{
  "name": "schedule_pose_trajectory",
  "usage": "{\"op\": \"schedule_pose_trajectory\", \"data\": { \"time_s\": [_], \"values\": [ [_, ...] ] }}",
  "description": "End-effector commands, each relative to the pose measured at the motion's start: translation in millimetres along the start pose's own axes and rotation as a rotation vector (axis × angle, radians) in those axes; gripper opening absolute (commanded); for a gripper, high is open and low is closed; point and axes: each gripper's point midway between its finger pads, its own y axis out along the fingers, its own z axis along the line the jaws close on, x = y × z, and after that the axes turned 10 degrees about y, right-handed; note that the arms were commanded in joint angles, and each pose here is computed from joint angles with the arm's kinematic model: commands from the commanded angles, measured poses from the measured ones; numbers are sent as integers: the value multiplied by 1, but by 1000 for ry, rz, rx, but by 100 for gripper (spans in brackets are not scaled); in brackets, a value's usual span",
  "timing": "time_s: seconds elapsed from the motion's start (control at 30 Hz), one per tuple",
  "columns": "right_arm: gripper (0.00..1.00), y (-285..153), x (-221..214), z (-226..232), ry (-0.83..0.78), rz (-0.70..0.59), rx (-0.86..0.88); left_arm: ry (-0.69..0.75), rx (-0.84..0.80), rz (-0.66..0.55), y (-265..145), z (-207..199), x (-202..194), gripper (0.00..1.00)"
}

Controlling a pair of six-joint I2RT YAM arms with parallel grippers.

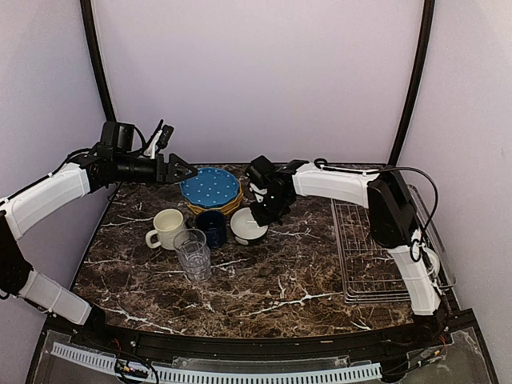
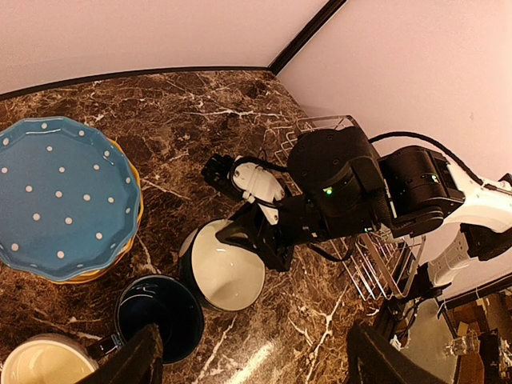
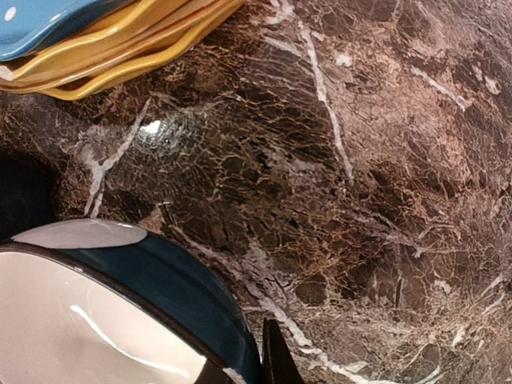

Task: Unload the mixed dishes from the dish rack
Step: Place the bowl at the center of the board, then grab the bowl from the dish rack.

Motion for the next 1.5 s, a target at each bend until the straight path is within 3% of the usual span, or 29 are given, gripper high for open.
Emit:
{"op": "schedule_pose_trajectory", "data": {
  "time_s": [0.0,0.13,0.43,0.53,0.73,0.9,1.2,1.33,1.47],
  "values": [
    [0,-18,19,10,27,-56,37,4,-17,-9,-3,-6,-1,78],
    [1,-15,12,10,22,-39,27,3,-23,-9,-2,-7,0,78],
    [30,-27,11,14,19,-32,33,-1,-30,-5,-1,-7,-1,78],
    [41,-52,18,8,23,-56,12,-2,-34,-7,-1,-8,-1,78],
    [79,-126,17,-30,50,-151,-102,-2,-36,-8,-1,-8,-1,78],
    [95,-178,-20,-82,115,-142,-245,-3,-43,-9,-1,-9,0,78],
    [99,-248,-161,-198,442,52,-535,-10,-56,-8,-1,-11,-1,79],
    [99,-260,-207,-220,621,108,-542,-8,-59,-13,-1,-12,0,79],
    [99,-271,-236,-250,831,81,-541,-10,-65,-14,-2,-13,1,79]
  ]
}}
